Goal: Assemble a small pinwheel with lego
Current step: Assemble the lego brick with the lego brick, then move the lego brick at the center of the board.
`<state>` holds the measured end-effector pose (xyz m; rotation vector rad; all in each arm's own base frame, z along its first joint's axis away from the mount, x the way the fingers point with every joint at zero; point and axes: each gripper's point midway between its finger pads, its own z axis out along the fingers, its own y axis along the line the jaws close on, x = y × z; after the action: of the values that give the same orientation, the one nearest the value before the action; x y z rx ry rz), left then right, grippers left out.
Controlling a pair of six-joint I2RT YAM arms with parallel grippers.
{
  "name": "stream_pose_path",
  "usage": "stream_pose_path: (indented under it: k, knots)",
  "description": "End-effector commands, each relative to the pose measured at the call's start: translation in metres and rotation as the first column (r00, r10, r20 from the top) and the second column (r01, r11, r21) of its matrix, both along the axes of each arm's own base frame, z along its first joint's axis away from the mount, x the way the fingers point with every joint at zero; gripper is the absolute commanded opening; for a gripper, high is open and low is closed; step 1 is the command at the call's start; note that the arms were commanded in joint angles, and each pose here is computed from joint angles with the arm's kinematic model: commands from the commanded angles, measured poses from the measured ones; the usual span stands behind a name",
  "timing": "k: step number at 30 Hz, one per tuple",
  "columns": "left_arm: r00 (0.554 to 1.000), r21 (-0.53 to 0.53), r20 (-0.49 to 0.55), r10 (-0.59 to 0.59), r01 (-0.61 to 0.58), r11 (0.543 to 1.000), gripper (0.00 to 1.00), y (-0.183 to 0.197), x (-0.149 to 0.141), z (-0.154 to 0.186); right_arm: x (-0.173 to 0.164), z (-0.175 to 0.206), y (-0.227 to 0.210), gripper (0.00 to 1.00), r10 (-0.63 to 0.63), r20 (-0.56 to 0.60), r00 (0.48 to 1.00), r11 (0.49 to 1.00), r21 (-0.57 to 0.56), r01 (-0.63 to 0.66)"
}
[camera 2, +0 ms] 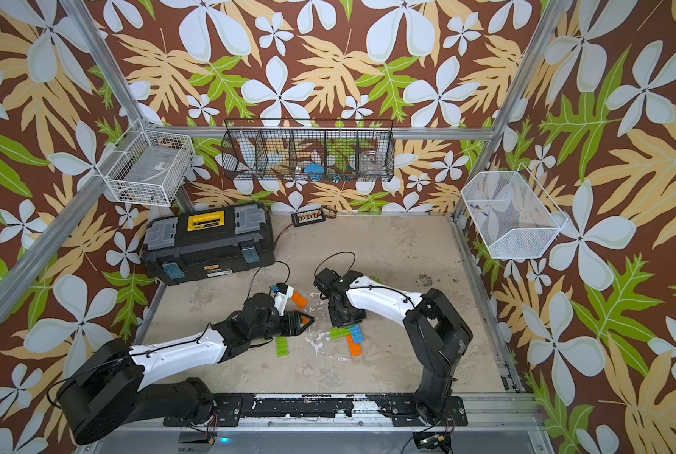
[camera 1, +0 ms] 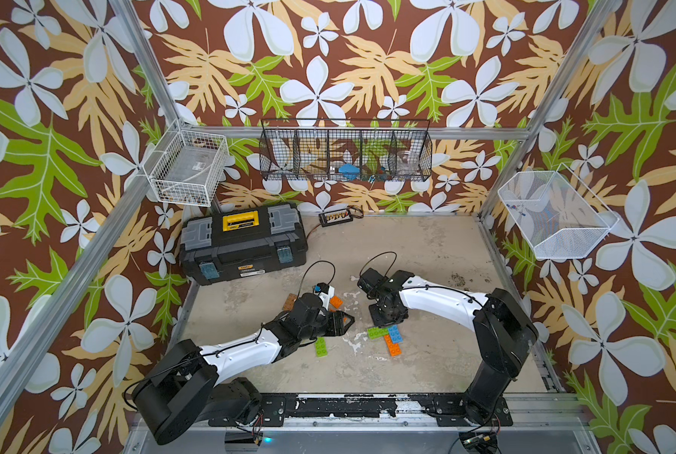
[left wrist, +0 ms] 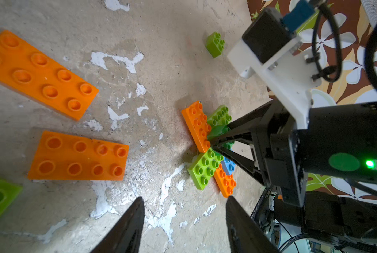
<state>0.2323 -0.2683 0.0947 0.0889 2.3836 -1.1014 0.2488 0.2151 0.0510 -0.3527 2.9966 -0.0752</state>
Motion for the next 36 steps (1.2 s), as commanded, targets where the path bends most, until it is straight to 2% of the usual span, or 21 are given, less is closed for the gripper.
stream_pose_path:
  k: [1, 3, 6, 27, 31, 36]
  knots:
    - [1.0, -0.011, 0.027, 0.005, -0.005, 1.0, 0.61, -0.002, 0.004, 0.007, -0.003, 0.007, -0.003, 0.39, -0.001, -0.005, 1.0, 1.0, -0.008, 0.001]
    - [1.0, -0.008, 0.023, 0.0, 0.0, 1.0, 0.61, -0.002, 0.003, 0.005, -0.005, 0.007, -0.005, 0.44, 0.0, -0.005, 1.0, 1.0, -0.01, 0.0]
    - [1.0, -0.004, 0.014, -0.007, 0.007, 1.0, 0.61, -0.003, 0.002, 0.002, -0.007, 0.005, -0.007, 0.44, -0.003, -0.013, 1.0, 1.0, -0.006, 0.003]
    - [1.0, 0.006, 0.008, -0.019, 0.019, 1.0, 0.61, -0.008, -0.005, -0.003, -0.013, -0.015, -0.005, 0.29, 0.02, -0.058, 0.998, 1.0, 0.001, -0.02]
    - [1.0, 0.019, 0.015, -0.003, 0.003, 1.0, 0.61, -0.006, -0.002, -0.002, 0.0, -0.013, -0.005, 0.27, -0.003, -0.034, 0.999, 1.0, 0.009, 0.004]
    - [0.999, 0.051, 0.037, 0.019, -0.021, 0.999, 0.61, -0.005, 0.006, 0.003, 0.035, -0.002, 0.0, 0.28, -0.033, 0.022, 0.999, 0.999, 0.017, 0.032]
